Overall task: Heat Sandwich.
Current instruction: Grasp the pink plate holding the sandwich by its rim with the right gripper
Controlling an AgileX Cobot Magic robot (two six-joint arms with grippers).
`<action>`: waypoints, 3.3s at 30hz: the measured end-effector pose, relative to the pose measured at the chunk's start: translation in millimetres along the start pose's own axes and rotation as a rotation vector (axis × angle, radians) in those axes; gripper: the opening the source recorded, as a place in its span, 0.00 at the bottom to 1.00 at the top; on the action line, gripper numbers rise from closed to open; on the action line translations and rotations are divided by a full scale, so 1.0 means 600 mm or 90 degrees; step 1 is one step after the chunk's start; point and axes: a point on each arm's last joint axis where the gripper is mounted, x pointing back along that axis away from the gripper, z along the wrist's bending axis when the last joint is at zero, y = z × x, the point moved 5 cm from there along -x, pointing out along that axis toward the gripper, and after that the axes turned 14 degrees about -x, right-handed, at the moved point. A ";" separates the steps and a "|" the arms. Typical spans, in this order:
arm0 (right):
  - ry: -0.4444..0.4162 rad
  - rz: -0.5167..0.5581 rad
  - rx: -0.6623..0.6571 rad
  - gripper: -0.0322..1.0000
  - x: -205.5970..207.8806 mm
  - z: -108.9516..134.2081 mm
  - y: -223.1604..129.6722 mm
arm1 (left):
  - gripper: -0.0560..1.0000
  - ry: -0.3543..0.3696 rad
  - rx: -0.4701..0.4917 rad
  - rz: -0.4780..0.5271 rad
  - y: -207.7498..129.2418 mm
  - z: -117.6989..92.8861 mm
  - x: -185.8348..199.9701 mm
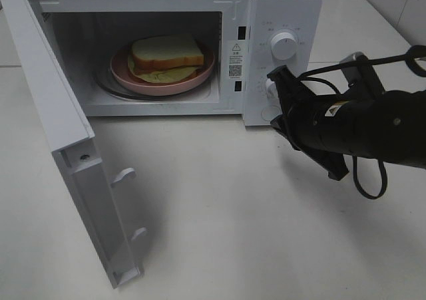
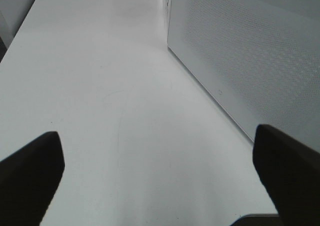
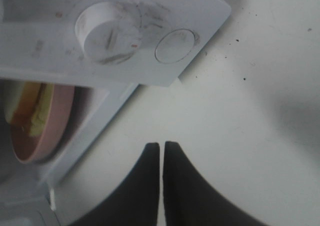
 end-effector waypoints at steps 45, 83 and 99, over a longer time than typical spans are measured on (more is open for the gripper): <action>-0.170 0.500 1.005 0.19 0.116 0.013 -0.047 | 0.97 0.000 0.000 0.000 0.000 0.000 0.000; -0.114 0.512 1.447 0.91 0.104 0.025 -0.006 | 0.97 0.000 0.000 0.000 0.000 0.000 0.000; -0.090 0.409 1.522 0.87 0.072 0.116 -0.013 | 0.97 0.000 0.000 0.000 0.000 0.000 0.000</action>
